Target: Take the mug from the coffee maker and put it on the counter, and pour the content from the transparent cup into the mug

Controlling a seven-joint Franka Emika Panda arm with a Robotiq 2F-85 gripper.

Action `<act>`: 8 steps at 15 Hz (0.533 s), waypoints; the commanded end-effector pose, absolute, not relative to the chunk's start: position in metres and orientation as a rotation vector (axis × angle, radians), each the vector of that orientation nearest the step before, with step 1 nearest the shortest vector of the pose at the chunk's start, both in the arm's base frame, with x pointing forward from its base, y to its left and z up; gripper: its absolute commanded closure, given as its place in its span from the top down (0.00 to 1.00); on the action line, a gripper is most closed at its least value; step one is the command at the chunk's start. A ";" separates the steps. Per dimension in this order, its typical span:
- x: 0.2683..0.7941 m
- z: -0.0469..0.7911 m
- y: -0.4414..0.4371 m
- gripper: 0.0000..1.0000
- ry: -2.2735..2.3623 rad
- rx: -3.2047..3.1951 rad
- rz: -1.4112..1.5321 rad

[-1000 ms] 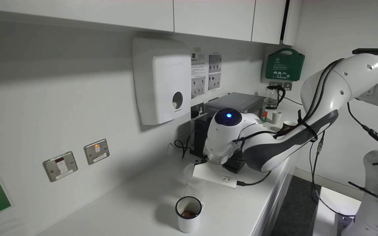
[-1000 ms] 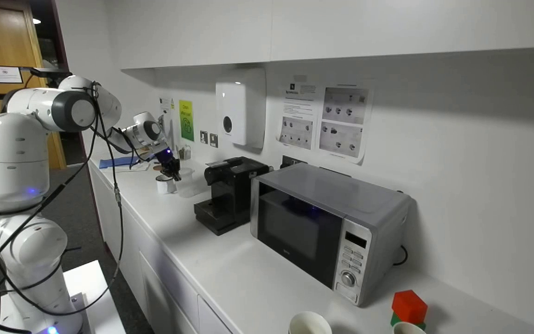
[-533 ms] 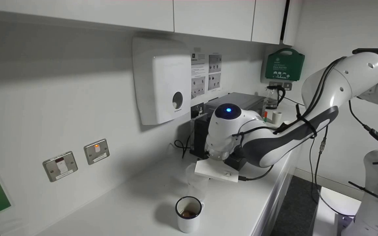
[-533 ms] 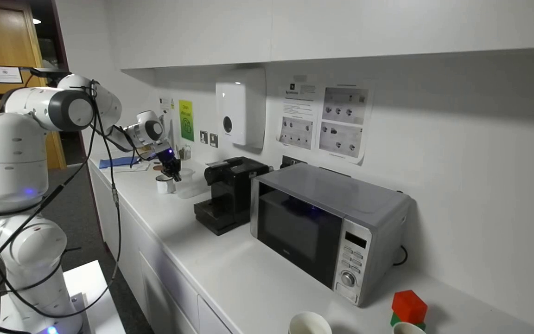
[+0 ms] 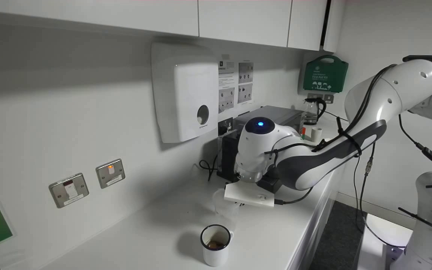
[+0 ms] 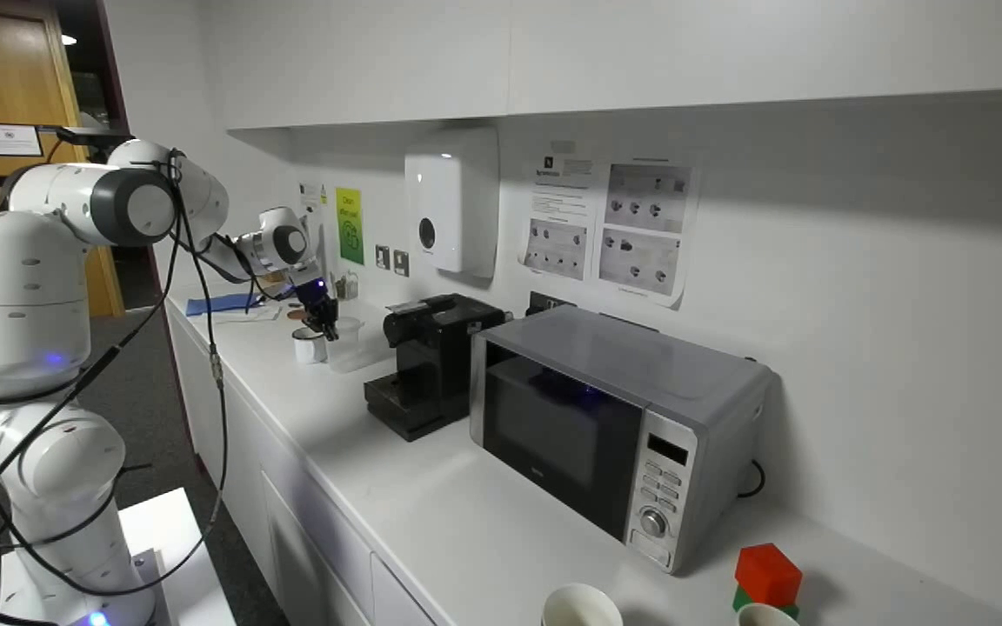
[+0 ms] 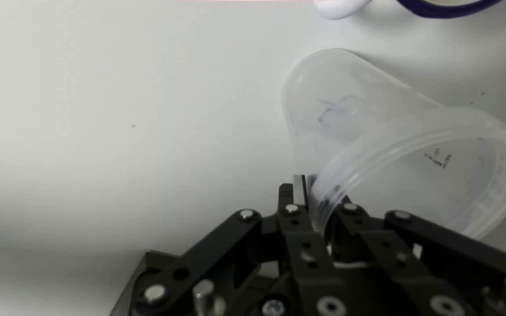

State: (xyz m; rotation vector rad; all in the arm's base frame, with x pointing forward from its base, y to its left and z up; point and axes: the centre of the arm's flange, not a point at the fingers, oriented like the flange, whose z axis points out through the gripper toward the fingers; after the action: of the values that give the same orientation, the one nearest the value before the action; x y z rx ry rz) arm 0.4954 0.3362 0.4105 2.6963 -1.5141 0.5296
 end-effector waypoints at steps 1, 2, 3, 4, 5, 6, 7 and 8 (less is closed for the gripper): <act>0.493 0.417 0.323 0.02 -1.484 2.732 0.503; 0.494 0.417 0.323 0.02 -1.479 2.734 0.498; 0.495 0.416 0.322 0.02 -1.474 2.734 0.492; 0.495 0.416 0.321 0.35 -1.471 2.732 0.489; 0.496 0.416 0.320 0.37 -1.470 2.733 0.487; 0.496 0.416 0.319 0.44 -1.472 2.732 0.485; 0.496 0.416 0.319 0.52 -1.476 2.730 0.484; 0.496 0.416 0.318 0.58 -1.478 2.728 0.485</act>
State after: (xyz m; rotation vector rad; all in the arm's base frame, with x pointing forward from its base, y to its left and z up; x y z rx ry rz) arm 0.4992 0.3303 0.4102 2.7099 -1.4886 0.5050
